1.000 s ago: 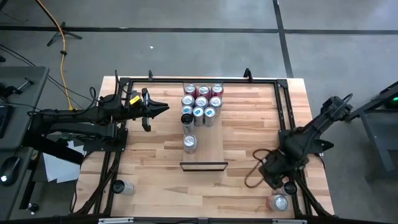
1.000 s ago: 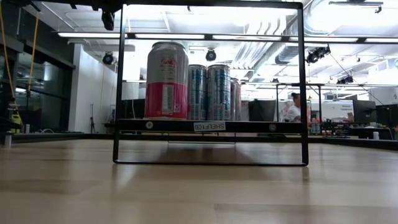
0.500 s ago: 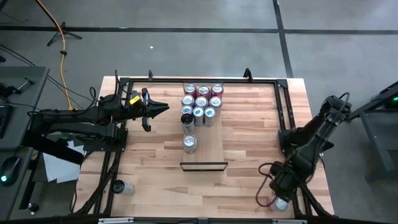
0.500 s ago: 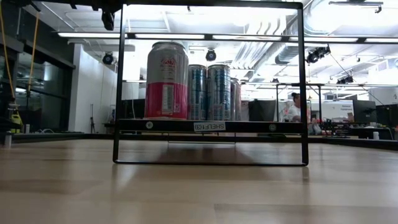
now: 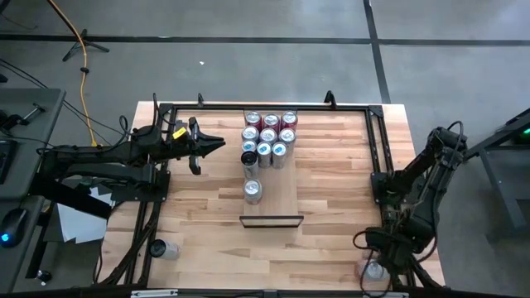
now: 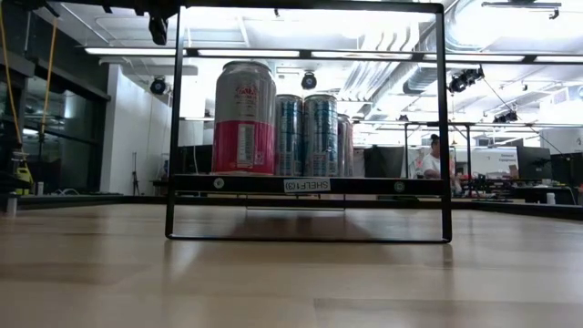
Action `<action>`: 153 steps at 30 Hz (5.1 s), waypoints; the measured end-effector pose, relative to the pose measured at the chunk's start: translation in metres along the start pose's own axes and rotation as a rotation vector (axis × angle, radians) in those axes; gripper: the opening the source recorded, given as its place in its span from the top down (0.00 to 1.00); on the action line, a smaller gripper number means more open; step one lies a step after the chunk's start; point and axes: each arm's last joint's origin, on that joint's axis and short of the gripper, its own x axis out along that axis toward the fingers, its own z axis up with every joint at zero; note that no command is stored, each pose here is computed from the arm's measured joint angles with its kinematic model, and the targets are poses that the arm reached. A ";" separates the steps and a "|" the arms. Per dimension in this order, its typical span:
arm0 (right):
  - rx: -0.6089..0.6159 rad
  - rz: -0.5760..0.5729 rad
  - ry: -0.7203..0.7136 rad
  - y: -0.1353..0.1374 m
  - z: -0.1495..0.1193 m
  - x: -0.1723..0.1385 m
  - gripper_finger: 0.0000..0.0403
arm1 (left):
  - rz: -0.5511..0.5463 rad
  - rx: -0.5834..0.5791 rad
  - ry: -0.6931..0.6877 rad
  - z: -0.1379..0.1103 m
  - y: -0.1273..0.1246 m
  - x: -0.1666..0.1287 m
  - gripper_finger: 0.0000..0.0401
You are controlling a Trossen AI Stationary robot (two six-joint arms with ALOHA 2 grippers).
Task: Place canned beverage on shelf
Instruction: Put the right white pink soda can on the shelf aligned with the other white pink soda can
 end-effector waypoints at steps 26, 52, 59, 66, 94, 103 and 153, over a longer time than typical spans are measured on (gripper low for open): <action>-0.255 -0.151 -0.004 0.013 0.011 0.026 0.40 | 0.048 0.000 -0.010 0.000 0.001 0.000 1.00; 0.201 0.039 -0.291 -0.113 0.194 -0.155 0.40 | 0.050 0.013 -0.010 0.000 0.001 0.000 1.00; 0.121 0.045 -0.372 -0.109 0.262 -0.166 0.40 | 0.050 0.011 -0.011 0.000 0.001 0.000 1.00; 0.157 -0.033 -0.354 -0.117 0.281 -0.154 0.40 | 0.050 0.011 -0.011 0.000 0.001 0.000 1.00; 0.260 -0.113 -0.251 -0.151 0.248 -0.136 0.40 | 0.096 -0.027 -0.031 0.002 0.003 0.000 1.00; 0.278 -0.113 -0.203 -0.158 0.264 -0.123 0.40 | 0.093 -0.029 -0.042 0.003 0.002 0.000 1.00; 0.063 -0.139 -0.566 -0.159 0.209 -0.190 0.26 | 0.107 0.008 -0.028 0.001 0.003 0.001 1.00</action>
